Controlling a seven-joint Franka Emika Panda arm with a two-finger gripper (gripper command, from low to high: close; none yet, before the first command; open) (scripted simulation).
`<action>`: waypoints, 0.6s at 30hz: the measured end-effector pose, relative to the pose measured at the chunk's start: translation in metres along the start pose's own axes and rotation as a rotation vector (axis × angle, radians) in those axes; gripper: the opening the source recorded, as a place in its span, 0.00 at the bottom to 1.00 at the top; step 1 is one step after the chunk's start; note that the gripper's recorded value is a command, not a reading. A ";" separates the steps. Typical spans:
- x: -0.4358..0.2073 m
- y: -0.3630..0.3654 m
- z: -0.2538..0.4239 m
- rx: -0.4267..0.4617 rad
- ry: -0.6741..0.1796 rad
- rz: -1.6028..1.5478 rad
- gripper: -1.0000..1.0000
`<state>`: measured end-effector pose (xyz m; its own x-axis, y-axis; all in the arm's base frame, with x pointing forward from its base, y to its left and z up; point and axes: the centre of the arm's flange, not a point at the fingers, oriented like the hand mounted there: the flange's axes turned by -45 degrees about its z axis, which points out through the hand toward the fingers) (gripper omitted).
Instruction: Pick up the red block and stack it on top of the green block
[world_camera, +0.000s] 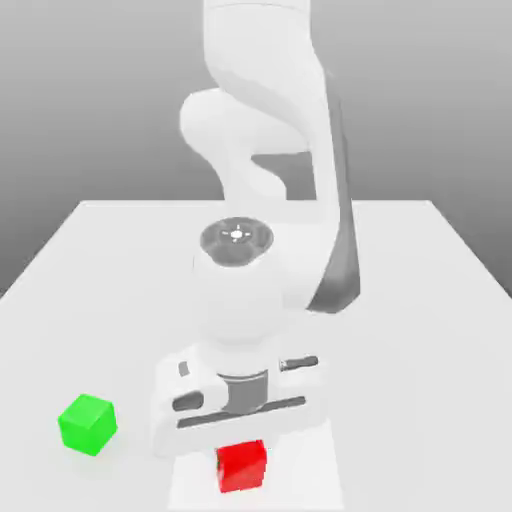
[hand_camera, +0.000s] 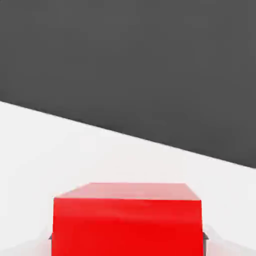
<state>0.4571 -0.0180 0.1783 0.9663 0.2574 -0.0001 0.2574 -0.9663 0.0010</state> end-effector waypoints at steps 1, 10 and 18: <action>0.000 0.000 -0.012 0.000 0.000 0.000 0.00; -0.123 0.178 -0.061 0.000 0.000 0.339 0.00; -0.125 0.178 -0.006 0.002 -0.001 0.332 1.00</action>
<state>0.3819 -0.2227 0.1842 0.9974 -0.0714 -0.0006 -0.0714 -0.9974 -0.0011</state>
